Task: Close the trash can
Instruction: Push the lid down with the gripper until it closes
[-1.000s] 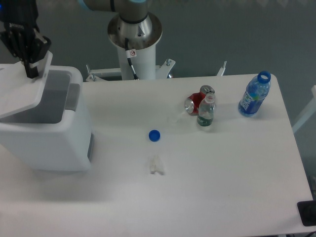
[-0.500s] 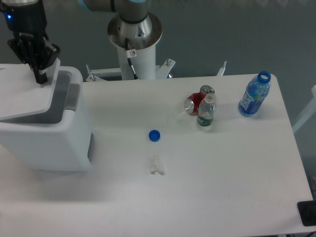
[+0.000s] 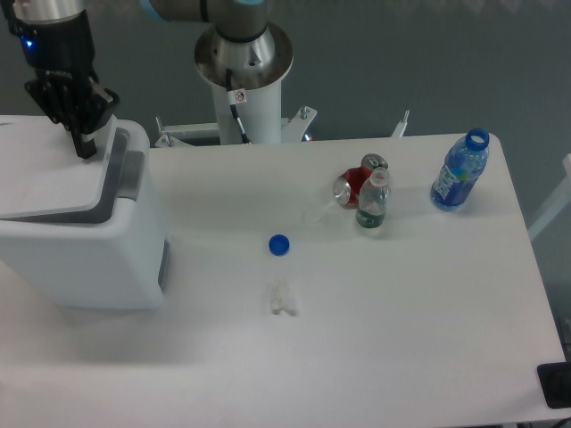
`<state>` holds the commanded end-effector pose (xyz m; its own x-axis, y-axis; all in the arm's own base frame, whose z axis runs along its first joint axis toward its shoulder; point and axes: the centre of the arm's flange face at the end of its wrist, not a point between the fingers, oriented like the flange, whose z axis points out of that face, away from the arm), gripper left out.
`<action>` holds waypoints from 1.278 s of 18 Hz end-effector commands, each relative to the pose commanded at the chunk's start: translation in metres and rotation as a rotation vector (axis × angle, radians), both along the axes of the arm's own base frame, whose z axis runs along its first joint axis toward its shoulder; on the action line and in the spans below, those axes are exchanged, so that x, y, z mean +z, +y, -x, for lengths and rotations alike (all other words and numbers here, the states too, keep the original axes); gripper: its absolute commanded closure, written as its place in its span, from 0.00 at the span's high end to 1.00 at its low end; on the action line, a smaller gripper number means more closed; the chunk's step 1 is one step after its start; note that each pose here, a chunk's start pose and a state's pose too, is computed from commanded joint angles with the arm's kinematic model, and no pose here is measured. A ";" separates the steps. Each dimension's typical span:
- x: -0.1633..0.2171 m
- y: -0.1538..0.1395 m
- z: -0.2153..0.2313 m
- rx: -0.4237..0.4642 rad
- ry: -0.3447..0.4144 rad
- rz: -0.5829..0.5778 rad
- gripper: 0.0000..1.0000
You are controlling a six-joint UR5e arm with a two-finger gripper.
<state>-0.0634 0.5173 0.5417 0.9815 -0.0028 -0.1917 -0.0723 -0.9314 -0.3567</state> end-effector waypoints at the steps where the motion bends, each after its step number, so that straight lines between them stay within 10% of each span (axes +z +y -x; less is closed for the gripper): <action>1: 0.000 0.000 0.000 0.000 0.000 0.000 0.00; 23: -0.022 0.008 0.007 0.008 -0.014 0.039 0.00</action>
<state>-0.0702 0.5256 0.5198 0.9841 -0.0019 -0.1774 -0.0597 -0.9451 -0.3212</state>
